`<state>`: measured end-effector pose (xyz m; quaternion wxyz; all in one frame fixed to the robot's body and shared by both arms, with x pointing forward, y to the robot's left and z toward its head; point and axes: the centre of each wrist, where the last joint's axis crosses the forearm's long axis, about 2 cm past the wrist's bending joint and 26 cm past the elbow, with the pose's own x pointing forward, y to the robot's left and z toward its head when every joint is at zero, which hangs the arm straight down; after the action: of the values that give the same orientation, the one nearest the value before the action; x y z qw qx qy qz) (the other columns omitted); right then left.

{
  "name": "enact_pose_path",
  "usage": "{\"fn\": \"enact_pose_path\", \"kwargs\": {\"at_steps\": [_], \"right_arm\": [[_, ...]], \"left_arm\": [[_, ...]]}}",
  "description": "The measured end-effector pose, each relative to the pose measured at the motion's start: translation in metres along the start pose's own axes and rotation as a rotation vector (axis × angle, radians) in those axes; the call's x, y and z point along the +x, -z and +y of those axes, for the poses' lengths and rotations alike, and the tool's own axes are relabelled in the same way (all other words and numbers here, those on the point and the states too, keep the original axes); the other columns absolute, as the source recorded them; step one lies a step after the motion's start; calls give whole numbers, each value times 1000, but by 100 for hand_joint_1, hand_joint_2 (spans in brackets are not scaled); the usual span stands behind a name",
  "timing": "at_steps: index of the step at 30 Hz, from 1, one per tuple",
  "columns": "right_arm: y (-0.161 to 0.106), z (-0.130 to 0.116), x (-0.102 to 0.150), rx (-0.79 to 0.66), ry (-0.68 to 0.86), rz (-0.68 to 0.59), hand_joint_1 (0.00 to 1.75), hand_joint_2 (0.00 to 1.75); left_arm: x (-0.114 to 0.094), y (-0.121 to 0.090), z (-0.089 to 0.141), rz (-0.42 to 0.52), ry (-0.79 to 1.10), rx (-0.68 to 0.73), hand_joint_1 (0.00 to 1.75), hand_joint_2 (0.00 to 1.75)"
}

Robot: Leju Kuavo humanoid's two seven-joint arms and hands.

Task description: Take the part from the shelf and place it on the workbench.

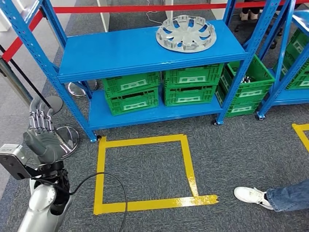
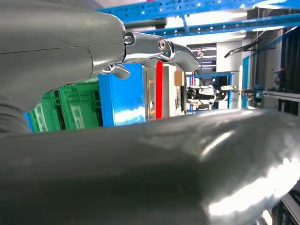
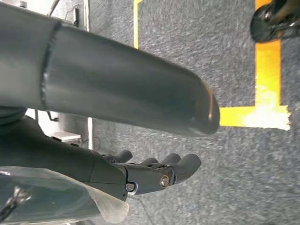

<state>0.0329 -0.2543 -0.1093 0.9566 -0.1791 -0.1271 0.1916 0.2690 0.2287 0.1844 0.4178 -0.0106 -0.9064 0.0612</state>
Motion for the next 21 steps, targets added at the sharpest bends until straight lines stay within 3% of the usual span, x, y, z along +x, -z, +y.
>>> {"fn": "enact_pose_path", "kwargs": {"at_steps": [21], "right_arm": [[-2, 4, -2, 10, -9, 1, 0, 0]], "left_arm": [[1, -1, 0, -1, 12, 12, 0, 0]]}}
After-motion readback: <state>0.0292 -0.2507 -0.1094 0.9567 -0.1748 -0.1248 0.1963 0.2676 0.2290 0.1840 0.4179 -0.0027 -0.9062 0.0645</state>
